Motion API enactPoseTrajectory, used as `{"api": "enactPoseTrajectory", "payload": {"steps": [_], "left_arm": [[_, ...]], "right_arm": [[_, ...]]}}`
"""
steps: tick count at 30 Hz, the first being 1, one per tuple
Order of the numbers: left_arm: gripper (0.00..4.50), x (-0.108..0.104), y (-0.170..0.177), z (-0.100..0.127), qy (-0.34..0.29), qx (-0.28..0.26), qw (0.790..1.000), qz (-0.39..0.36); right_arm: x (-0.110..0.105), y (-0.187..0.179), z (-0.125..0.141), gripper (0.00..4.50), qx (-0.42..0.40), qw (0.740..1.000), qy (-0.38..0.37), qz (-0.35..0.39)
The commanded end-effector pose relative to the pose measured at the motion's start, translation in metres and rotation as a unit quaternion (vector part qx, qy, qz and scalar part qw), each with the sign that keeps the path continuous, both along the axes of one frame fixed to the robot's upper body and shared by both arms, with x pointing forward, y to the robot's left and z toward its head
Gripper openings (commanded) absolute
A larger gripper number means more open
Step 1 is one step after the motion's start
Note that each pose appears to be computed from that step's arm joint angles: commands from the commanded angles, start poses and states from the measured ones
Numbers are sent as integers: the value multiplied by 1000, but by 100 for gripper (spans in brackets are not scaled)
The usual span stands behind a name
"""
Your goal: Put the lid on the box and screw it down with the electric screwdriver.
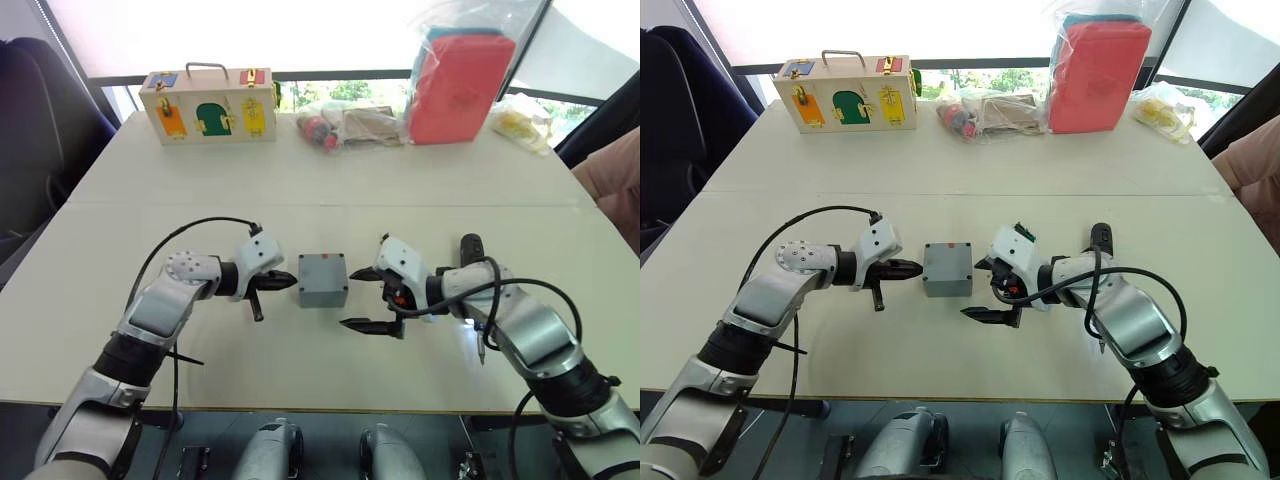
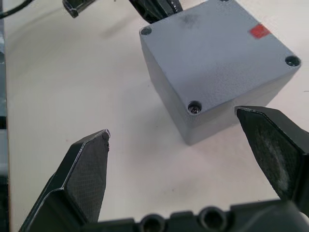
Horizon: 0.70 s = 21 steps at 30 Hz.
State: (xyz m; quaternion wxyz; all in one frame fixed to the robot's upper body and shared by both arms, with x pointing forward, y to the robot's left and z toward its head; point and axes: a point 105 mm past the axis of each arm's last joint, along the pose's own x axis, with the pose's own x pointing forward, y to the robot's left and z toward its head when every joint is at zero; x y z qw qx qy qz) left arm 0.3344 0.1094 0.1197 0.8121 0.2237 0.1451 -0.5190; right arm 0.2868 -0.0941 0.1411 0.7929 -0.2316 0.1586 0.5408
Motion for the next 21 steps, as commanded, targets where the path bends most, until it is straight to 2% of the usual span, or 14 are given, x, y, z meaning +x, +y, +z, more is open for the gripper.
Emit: {"api": "enactPoseTrajectory", "payload": {"steps": [1,4,7,10,13,16,21], "left_arm": [[0,1,17,27,-28,-7,1000,-3],[0,2,22,48,-34,-39,999,-6],[0,0,17,72,-40,-80,996,-22],[0,-4,11,89,-47,-98,993,-39],[0,-7,8,91,-53,-91,994,-42],[0,-9,7,89,-53,-86,994,-41],[0,-14,6,84,-46,-86,994,-40]], "right_arm": [[25,-31,38,445,26,996,-51,-68],[58,-56,50,445,56,983,-72,-160],[87,-73,45,445,85,967,-68,-231],[104,-82,30,445,84,960,-63,-259],[115,-82,22,445,80,958,-65,-269],[121,-82,15,394,78,956,-67,-277],[119,-83,5,220,77,956,-58,-277]]}}
